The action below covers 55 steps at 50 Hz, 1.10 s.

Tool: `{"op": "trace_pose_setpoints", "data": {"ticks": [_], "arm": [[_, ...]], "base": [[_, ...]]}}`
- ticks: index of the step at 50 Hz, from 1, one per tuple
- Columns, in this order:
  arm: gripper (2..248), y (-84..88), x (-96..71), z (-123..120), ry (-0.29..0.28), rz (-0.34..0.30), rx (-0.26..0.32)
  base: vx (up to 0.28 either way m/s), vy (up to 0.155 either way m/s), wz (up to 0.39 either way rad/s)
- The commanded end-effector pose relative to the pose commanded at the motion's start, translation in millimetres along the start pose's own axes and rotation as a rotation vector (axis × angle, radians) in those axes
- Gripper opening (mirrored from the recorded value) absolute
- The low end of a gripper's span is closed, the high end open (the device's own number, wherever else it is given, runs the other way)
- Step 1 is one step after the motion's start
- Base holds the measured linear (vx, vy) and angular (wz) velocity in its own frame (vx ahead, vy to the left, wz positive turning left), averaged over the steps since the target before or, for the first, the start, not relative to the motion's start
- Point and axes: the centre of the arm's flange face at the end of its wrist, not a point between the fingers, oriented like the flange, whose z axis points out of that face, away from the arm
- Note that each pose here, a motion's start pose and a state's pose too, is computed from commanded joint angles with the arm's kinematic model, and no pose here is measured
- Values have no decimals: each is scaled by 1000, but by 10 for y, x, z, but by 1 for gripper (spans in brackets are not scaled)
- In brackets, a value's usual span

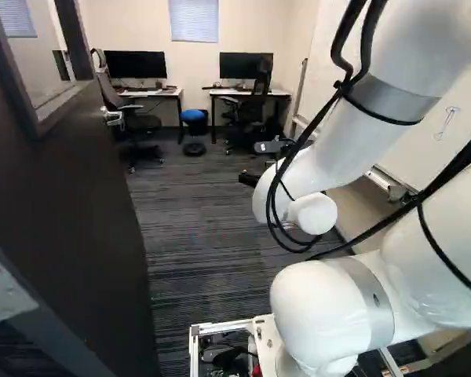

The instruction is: Open the door and move inside

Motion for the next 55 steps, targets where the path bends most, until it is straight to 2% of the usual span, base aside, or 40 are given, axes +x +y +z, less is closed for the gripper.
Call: {"op": "trace_pose_setpoints", "data": {"ticks": [55], "arm": [[247,0,0,0,0,0,0]], "base": [[171,4,3]]}}
